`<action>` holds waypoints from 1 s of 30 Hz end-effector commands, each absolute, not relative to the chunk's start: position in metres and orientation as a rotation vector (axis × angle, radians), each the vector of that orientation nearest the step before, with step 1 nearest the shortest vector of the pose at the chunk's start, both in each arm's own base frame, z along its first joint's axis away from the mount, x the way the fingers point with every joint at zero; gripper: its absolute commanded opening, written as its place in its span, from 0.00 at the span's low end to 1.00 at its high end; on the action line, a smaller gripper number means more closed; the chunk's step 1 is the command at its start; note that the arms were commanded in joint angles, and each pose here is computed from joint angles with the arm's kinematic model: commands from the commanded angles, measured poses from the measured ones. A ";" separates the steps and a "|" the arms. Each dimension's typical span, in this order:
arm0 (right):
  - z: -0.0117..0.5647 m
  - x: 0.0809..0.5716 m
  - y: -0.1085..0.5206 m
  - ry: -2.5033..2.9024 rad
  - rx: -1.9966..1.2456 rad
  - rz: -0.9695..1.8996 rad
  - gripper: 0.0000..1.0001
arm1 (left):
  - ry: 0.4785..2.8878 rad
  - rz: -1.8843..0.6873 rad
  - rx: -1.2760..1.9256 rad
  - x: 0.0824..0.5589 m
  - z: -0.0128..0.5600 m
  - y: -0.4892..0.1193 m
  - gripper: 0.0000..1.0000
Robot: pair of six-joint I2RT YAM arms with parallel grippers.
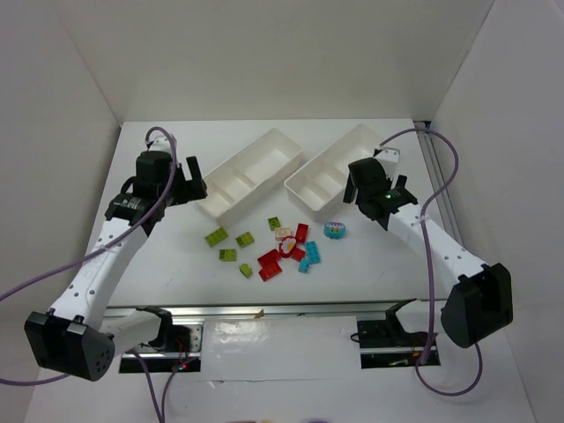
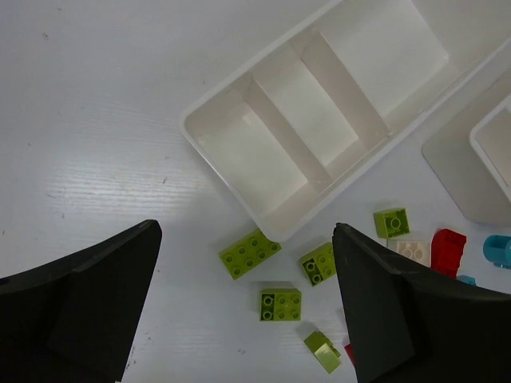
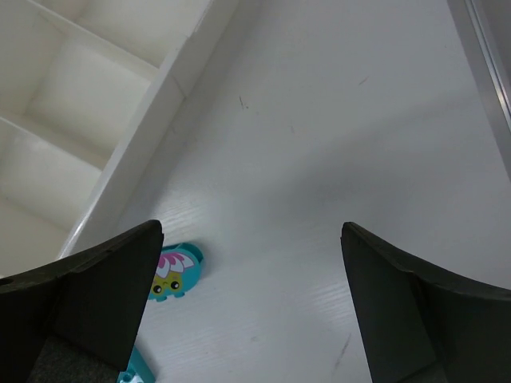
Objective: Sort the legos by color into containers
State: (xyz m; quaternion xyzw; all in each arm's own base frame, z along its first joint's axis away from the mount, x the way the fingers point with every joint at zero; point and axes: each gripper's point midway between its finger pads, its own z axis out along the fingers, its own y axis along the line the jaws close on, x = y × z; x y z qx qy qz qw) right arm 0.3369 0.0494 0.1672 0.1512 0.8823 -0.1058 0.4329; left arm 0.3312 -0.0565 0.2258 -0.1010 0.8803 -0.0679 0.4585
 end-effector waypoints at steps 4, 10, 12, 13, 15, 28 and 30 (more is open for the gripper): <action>0.177 0.321 0.047 2.131 0.492 -0.154 1.00 | 2.101 -0.208 -0.252 0.329 0.250 -0.058 1.00; 0.165 0.298 0.053 2.175 0.531 -0.055 1.00 | 2.200 -0.277 -0.219 0.334 0.249 -0.075 1.00; 0.159 0.292 0.058 2.206 0.534 -0.021 1.00 | 2.228 -0.297 -0.221 0.334 0.247 -0.079 1.00; 0.158 0.288 0.060 2.228 0.509 -0.005 1.00 | 2.236 -0.307 -0.216 0.334 0.248 -0.081 1.00; 0.147 0.275 0.070 2.317 0.452 0.020 1.00 | 2.268 -0.325 -0.206 0.332 0.241 -0.084 1.00; 0.107 0.287 0.130 2.441 0.205 0.166 1.00 | 2.375 -0.338 -0.194 0.336 0.221 -0.100 0.99; 0.095 0.289 0.133 2.461 0.186 0.160 1.00 | 2.386 -0.360 -0.202 0.339 0.217 -0.106 0.99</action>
